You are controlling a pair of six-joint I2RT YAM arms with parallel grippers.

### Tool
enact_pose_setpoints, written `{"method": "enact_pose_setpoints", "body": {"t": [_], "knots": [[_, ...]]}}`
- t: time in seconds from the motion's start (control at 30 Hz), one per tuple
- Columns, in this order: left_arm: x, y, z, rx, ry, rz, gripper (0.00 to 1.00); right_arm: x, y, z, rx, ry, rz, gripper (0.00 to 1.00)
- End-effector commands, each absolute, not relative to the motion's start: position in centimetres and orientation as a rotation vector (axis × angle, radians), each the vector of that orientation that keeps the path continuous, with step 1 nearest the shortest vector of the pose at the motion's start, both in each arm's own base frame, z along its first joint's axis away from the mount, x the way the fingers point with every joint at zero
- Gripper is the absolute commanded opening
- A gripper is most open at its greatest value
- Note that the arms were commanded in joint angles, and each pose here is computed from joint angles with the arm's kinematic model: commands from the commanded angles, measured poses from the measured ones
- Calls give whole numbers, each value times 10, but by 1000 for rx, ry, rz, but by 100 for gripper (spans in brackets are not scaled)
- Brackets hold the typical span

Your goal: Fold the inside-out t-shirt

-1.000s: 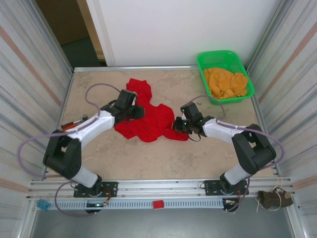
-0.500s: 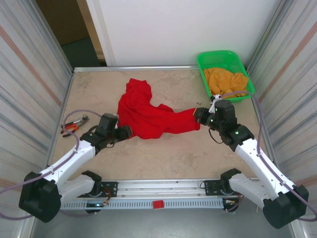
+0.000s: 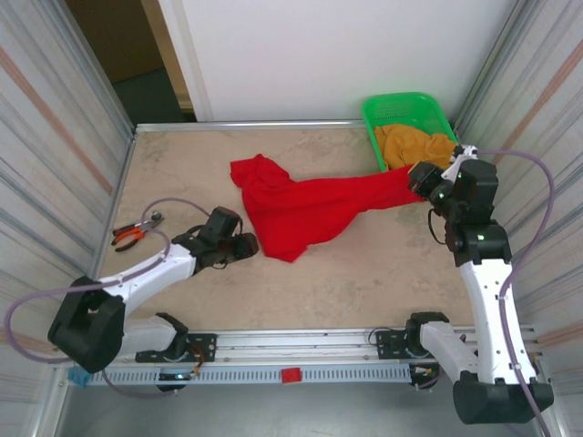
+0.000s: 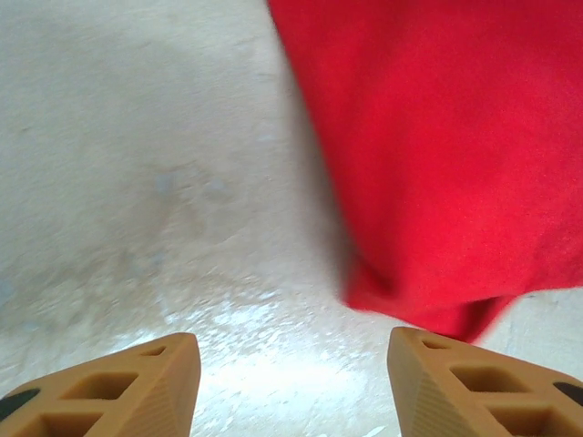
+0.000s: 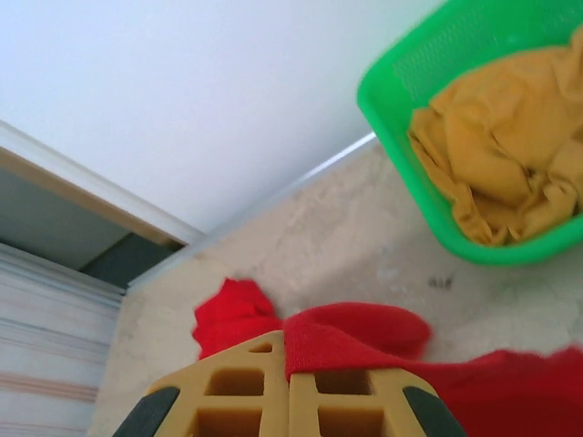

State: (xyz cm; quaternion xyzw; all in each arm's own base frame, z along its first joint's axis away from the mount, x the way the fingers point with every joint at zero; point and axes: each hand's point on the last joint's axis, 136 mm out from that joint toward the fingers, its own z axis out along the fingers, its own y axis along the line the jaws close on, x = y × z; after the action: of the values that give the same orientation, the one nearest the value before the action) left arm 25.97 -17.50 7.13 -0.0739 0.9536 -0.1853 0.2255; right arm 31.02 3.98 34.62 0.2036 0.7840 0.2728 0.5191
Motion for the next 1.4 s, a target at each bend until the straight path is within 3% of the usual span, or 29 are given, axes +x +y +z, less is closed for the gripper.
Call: {"method": "enact_pose_setpoints", "body": {"t": [0.0,0.37,0.57,0.63,0.67,0.7,0.73,0.77,0.87,1.17,1.37], "knots": [[272,-195,84,-122,2584,-514,56,312,46,334,457,1929,676,0],[271,-274,66,122,2629,-505,58,313,48,319,457,1958,687,0],[299,-320,49,133,2616,-457,60,316,57,328,427,1960,743,0],[311,-335,47,155,2606,-466,50,316,61,337,411,1953,767,0],[317,-343,47,175,2600,-474,34,315,63,342,399,1945,781,0],[322,-349,47,202,2598,-485,10,314,66,350,385,1937,795,0],[326,-352,50,223,2597,-491,0,313,67,357,376,1928,803,0],[330,-351,56,244,2594,-496,0,312,68,366,363,1915,810,0],[336,-337,101,314,2514,-562,0,304,67,406,317,1849,800,0],[308,-256,302,536,2237,-835,0,277,61,533,256,1554,829,0],[309,-211,377,472,2073,-937,0,262,61,583,233,1429,873,0]]}}
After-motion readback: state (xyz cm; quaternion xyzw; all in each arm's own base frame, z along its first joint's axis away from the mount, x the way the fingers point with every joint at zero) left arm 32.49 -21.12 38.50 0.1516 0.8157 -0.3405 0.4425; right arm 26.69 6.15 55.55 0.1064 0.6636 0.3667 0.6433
